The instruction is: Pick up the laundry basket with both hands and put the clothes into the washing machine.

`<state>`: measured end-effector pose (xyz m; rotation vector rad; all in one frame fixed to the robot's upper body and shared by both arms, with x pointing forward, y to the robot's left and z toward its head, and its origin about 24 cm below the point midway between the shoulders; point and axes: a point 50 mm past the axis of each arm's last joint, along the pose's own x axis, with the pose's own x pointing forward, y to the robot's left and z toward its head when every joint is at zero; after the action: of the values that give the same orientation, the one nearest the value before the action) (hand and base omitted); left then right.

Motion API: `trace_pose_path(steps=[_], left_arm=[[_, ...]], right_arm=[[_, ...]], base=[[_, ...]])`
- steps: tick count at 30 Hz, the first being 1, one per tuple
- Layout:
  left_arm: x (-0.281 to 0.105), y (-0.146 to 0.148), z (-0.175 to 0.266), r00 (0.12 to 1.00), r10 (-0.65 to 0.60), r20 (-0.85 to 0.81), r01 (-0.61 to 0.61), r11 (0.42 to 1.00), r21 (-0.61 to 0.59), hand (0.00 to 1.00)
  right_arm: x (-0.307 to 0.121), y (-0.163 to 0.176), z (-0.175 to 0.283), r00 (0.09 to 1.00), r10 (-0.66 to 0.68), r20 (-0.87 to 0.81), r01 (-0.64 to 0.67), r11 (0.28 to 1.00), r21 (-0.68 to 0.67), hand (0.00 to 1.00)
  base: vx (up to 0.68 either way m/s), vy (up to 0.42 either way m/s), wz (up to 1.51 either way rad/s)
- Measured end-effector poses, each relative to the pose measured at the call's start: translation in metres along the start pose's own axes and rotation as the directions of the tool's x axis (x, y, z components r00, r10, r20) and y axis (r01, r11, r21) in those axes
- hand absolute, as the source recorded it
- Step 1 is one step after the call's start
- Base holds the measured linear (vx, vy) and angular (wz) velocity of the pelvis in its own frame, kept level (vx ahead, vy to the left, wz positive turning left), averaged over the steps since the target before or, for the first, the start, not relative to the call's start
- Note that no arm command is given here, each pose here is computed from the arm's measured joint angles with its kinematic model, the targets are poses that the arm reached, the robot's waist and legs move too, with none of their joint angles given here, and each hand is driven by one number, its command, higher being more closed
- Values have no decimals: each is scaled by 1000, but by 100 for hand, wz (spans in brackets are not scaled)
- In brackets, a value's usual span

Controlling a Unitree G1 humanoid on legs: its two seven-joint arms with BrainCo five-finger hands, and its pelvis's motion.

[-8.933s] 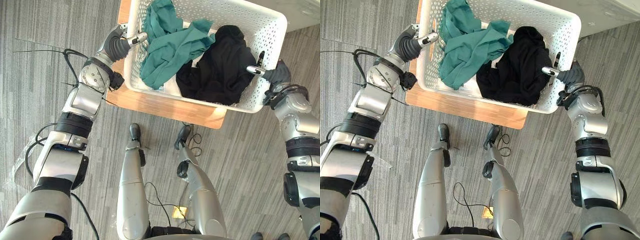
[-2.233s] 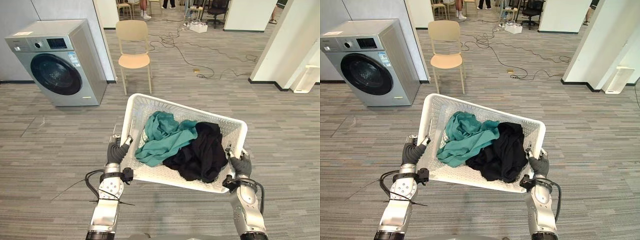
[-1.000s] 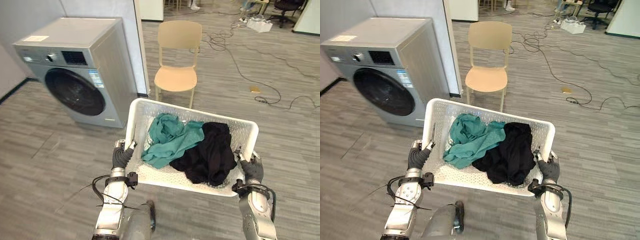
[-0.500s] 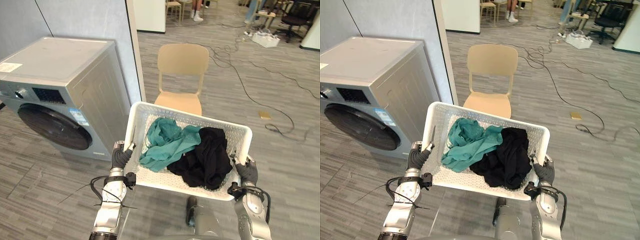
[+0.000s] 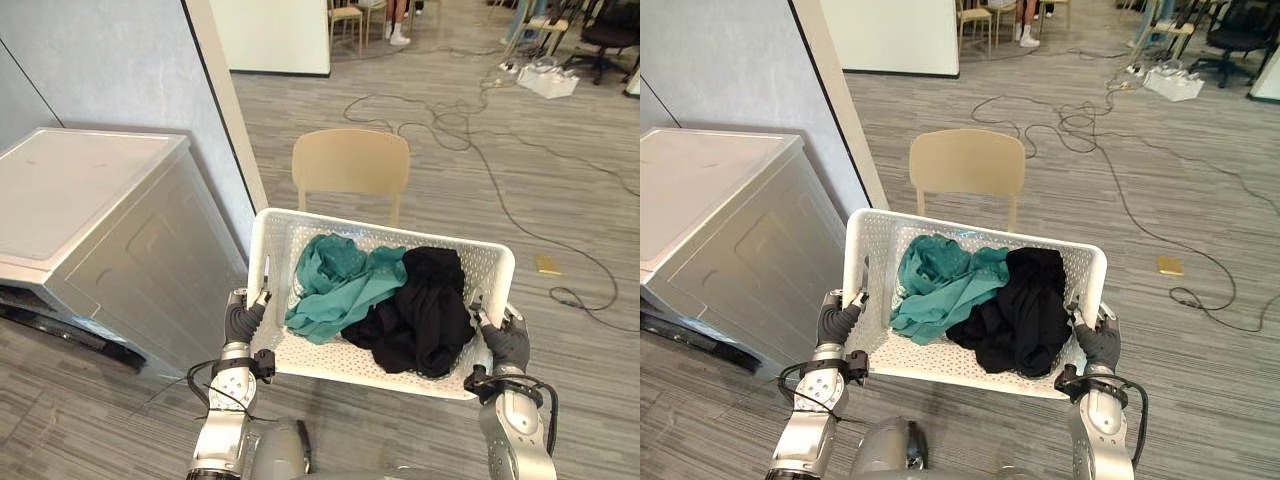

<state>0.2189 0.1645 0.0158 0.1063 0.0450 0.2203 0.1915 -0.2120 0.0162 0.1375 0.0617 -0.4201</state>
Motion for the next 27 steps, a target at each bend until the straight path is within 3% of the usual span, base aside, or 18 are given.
trace_pose_path(steps=[10, 19, 23, 27], left_arm=[[-13, 21, -22, 992, 21, -121, -11, 997, 79, 100], [18, 17, -1, 999, 31, -22, -29, 997, 72, 100], [57, 7, 34, 994, 44, 97, -48, 998, 36, 100], [71, 2, 55, 985, 50, 163, -51, 999, 4, 100]], right_arm=[[-10, 12, -38, 986, 18, -164, -27, 998, -50, 100], [26, 30, -16, 996, 62, -61, -67, 994, -85, 100], [51, 47, 17, 997, 44, 65, -41, 998, -40, 100], [55, 51, 38, 989, 23, 149, -22, 1000, -11, 100]], base=[[439, 189, -35], [153, -81, 25], [-111, -110, -8], [-92, -14, -3]])
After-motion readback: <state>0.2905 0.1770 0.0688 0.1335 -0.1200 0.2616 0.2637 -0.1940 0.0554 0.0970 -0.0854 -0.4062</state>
